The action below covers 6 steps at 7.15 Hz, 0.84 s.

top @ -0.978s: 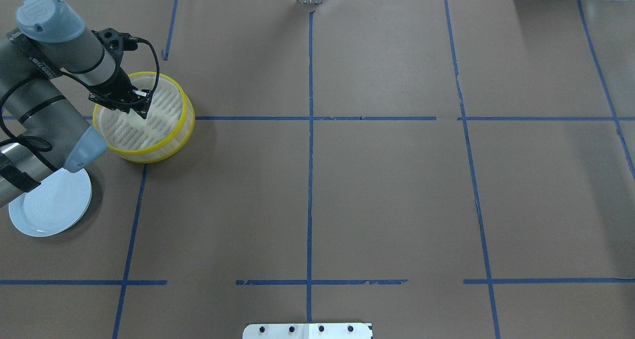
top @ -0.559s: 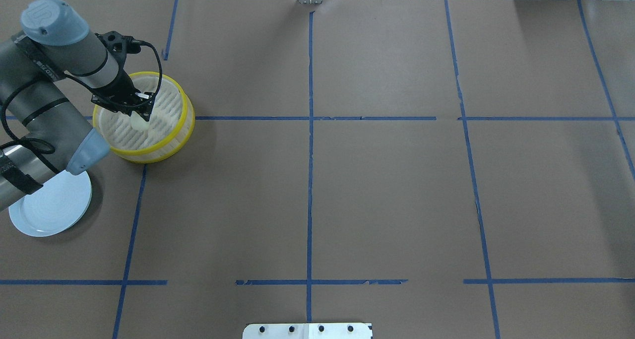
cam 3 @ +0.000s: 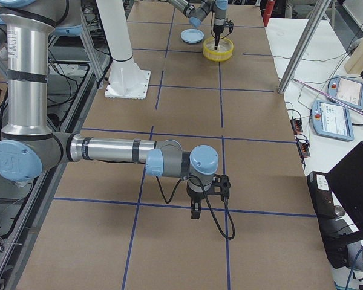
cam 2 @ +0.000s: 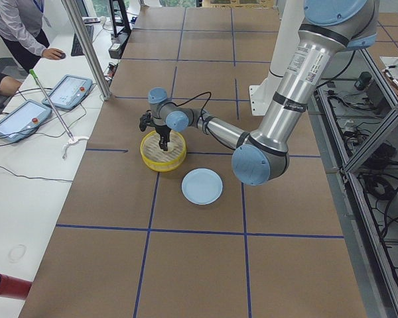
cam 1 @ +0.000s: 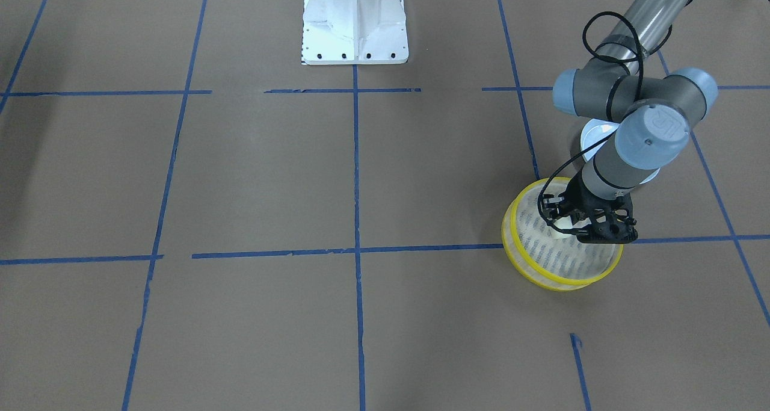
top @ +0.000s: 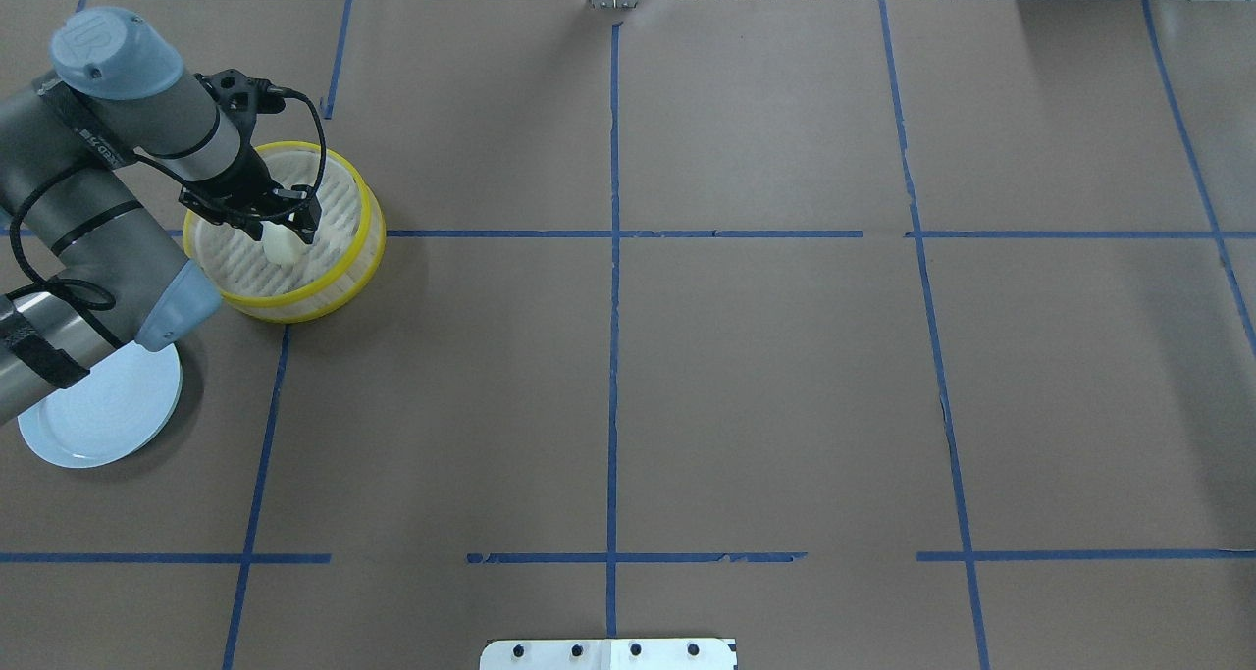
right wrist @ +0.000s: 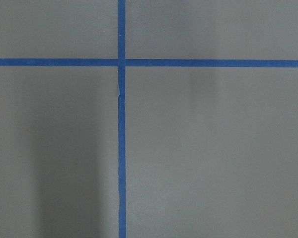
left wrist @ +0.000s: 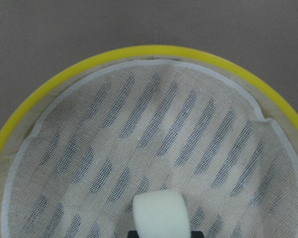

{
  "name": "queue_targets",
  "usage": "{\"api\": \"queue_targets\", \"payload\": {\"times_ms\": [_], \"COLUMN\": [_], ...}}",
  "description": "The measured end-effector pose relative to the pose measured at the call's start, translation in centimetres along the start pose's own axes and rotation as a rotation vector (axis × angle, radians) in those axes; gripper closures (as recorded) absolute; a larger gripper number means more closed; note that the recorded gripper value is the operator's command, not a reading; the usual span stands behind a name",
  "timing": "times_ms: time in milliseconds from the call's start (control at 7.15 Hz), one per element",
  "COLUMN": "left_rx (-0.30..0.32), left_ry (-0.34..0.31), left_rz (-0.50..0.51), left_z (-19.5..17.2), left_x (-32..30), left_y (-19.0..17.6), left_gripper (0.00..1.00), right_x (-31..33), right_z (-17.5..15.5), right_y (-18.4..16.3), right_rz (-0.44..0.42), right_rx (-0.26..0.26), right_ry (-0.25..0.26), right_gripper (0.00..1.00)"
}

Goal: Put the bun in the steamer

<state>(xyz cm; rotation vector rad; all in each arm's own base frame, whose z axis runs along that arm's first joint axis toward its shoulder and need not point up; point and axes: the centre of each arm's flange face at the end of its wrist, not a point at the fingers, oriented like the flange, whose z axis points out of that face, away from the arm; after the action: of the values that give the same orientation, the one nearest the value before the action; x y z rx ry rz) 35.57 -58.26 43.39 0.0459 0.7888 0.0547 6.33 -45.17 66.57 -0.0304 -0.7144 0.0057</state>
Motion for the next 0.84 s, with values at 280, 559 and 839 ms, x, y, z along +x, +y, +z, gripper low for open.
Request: {"api": "queue_targets", "payload": {"times_ms": [280, 559, 839], "left_rx": [0.011, 0.066, 0.129], "left_ry": [0.007, 0.021, 0.015], "left_rz": [0.011, 0.002, 0.024], "left_z": [-0.6, -4.0, -10.4], "left_x": [0.1, -0.9, -3.0], "left_y": [-0.2, -1.3, -2.3], "left_gripper": [0.0, 0.0, 0.0], "right_x": [0.0, 0.0, 0.0], "right_z": [0.0, 0.0, 0.0], "right_y": [0.0, 0.0, 0.0], "right_rz": [0.0, 0.0, 0.0], "right_rx": [0.0, 0.0, 0.0], "right_ry": [0.0, 0.0, 0.0], "right_gripper": [0.0, 0.0, 0.0]}}
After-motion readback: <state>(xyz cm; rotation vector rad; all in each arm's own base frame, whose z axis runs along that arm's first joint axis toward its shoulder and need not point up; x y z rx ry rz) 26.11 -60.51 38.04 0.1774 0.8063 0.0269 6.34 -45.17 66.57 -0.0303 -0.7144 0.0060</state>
